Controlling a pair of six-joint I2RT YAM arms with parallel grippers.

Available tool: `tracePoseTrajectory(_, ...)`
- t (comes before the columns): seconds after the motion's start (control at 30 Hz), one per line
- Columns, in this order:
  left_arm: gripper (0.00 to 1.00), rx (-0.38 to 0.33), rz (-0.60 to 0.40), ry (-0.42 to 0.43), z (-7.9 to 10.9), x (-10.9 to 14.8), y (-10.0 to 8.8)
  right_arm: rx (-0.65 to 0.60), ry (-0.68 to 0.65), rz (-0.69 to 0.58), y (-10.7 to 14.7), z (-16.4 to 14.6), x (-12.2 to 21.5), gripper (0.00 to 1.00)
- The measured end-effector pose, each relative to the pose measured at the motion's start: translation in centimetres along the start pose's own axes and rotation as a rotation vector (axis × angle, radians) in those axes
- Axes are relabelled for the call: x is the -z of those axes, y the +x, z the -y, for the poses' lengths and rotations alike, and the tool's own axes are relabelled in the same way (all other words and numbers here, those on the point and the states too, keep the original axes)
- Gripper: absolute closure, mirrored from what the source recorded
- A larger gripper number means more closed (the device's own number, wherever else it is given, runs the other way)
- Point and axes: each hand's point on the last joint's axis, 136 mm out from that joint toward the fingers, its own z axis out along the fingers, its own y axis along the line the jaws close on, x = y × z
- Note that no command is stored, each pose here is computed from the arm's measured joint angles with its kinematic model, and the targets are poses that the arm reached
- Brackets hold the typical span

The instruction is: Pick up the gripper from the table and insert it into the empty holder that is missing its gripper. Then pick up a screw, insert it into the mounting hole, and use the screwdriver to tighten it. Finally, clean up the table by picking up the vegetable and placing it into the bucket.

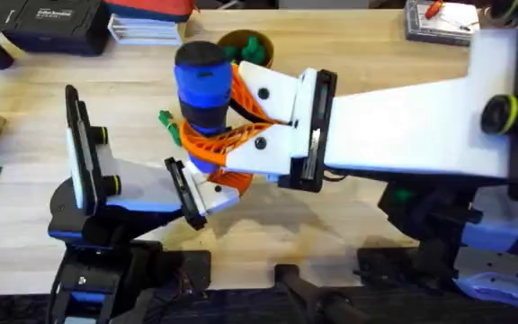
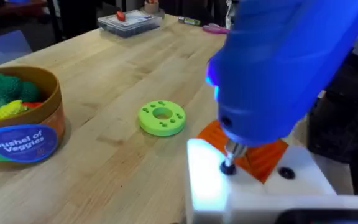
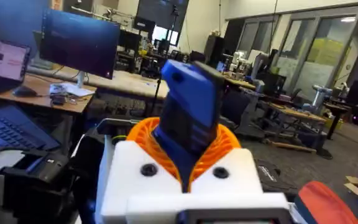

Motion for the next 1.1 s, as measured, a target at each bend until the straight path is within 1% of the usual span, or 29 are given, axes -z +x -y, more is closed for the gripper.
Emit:
tracePoseTrajectory(0.77, 0.997, -0.001, 0.0, 0.004, 0.1, 0.0, 0.0, 0.003, 0.001, 0.006, -0.2, 0.0, 0.0, 0.972)
tracePoseTrajectory(0.83, 0.997, -0.001, 0.0, 0.005, 0.1, 0.0, 0.0, 0.029, 0.007, 0.054, -1.2, 0.2, 0.0, 0.972)
tracePoseTrajectory(0.93, 0.997, -0.001, 0.0, 0.005, 0.1, 0.0, 0.0, 0.113, 0.031, 0.208, -5.0, 0.6, 0.6, 0.972)
tracePoseTrajectory(1.0, 0.997, -0.002, 0.0, 0.006, 0.1, 0.0, 0.0, 0.143, 0.038, 0.263, -6.7, 0.6, 1.0, 0.972)
tracePoseTrajectory(1.03, 0.997, -0.002, 0.0, 0.006, 0.1, 0.0, 0.0, 0.143, 0.038, 0.263, -6.8, 0.6, 1.0, 0.972)
tracePoseTrajectory(1.1, 0.997, -0.001, 0.0, 0.006, 0.1, 0.0, 0.0, 0.125, 0.033, 0.228, -6.0, 0.6, 0.8, 0.972)
